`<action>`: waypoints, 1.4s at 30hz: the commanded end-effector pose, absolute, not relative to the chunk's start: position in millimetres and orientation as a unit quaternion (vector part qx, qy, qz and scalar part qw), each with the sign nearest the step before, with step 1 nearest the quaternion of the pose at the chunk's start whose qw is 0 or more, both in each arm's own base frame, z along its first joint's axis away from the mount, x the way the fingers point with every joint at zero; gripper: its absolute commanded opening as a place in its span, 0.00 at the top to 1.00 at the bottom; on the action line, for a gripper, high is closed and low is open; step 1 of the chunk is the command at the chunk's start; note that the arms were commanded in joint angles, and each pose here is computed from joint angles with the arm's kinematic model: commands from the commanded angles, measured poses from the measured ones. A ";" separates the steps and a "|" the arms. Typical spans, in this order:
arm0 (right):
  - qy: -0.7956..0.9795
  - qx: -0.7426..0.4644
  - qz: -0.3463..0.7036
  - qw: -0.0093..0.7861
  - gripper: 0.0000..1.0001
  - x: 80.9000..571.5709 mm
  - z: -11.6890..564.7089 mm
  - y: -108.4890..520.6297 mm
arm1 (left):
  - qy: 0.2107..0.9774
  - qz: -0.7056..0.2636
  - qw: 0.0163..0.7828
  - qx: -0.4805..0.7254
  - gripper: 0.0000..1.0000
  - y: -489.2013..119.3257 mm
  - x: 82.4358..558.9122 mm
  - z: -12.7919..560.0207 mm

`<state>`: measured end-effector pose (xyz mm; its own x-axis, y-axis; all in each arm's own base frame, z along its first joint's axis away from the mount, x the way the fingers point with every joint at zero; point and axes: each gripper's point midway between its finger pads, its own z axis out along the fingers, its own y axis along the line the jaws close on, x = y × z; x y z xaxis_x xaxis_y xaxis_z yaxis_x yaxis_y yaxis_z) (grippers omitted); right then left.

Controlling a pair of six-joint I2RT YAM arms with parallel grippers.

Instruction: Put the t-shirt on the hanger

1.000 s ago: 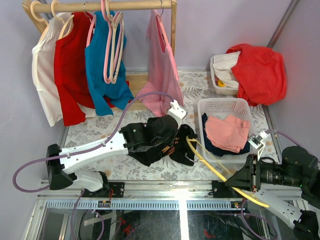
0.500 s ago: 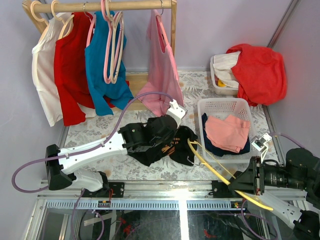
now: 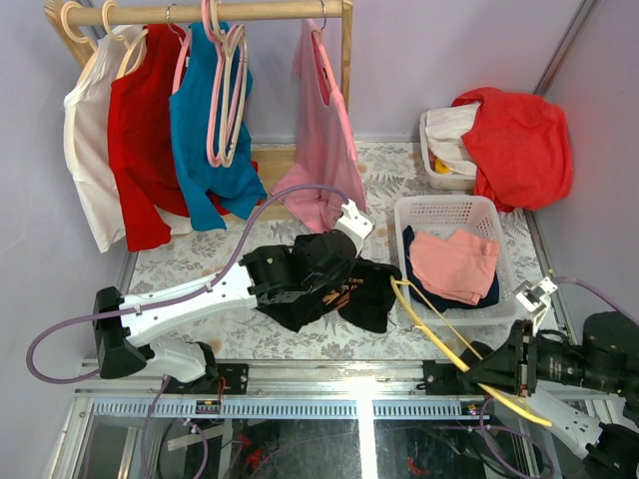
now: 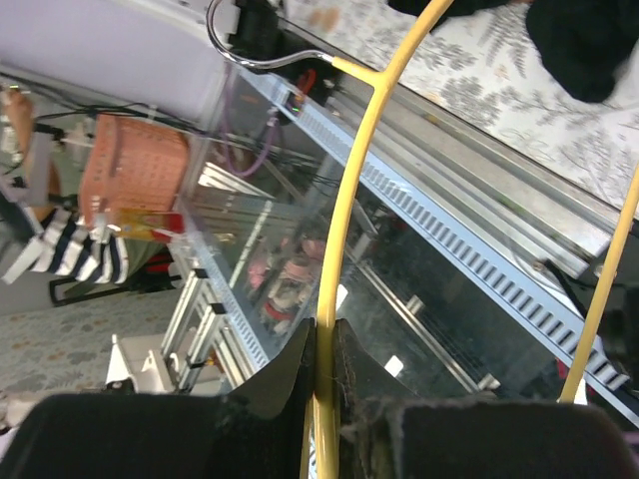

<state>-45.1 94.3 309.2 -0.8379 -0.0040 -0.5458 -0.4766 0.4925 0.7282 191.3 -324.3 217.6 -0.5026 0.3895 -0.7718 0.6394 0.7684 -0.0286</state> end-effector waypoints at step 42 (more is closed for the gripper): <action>0.801 -0.236 0.488 0.253 1.00 -43.8 364.7 107.3 | 0.839 -0.144 0.430 0.302 1.00 -329.2 236.1 235.3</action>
<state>-21.0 107.4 347.6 -0.7690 -0.1328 -0.6253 -0.5883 0.5296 0.6111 233.2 -325.0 226.3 -0.4761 0.4025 -0.7818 0.6138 0.7888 0.0323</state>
